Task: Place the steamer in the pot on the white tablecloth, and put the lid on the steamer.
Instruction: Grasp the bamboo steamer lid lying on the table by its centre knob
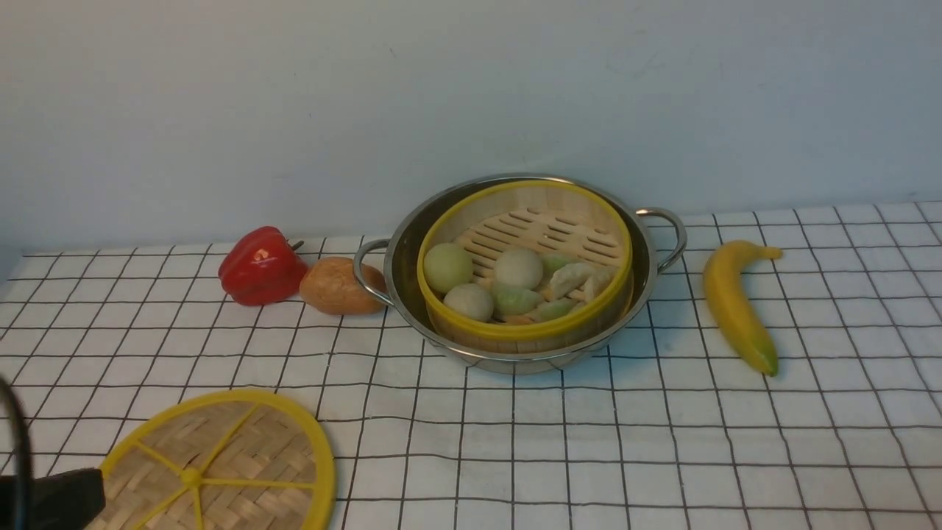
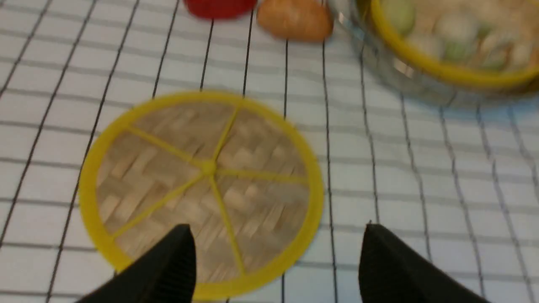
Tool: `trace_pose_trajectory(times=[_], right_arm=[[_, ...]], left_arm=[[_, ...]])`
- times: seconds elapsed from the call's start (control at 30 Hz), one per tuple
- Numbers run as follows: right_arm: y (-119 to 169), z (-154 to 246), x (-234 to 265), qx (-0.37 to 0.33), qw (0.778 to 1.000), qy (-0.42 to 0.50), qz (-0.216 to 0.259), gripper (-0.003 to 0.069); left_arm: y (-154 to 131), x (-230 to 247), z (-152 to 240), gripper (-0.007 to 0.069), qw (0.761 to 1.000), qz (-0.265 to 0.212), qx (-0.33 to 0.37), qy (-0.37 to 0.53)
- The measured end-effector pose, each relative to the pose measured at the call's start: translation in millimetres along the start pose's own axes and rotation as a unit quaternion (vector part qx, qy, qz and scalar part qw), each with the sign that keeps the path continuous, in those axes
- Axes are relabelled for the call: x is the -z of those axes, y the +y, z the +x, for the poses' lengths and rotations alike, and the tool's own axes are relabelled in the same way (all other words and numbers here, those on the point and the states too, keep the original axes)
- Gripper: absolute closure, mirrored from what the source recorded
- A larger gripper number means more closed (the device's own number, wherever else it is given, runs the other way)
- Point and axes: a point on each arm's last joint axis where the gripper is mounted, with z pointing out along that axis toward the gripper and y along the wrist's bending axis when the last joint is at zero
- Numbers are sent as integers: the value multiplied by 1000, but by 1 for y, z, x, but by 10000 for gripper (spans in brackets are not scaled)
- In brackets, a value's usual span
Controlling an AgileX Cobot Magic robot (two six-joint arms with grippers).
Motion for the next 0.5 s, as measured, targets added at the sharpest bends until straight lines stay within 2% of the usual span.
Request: trace_pose_trajectory(times=[0.03, 0.07, 0.2, 0.43, 0.5], right_arm=[[0, 0, 0, 0, 1000, 0, 0, 419], [0, 0, 0, 0, 1000, 0, 0, 419], [0, 0, 0, 0, 1000, 0, 0, 419], [0, 0, 0, 0, 1000, 0, 0, 419], [0, 0, 0, 0, 1000, 0, 0, 419]], left_arm=[[1, -3, -3, 143, 1000, -2, -4, 13], [2, -11, -17, 143, 997, -9, -41, 67], [7, -39, -41, 143, 987, -18, -89, 136], [21, -124, -50, 143, 953, -9, -141, 267], [23, -135, -49, 143, 949, -7, -146, 279]])
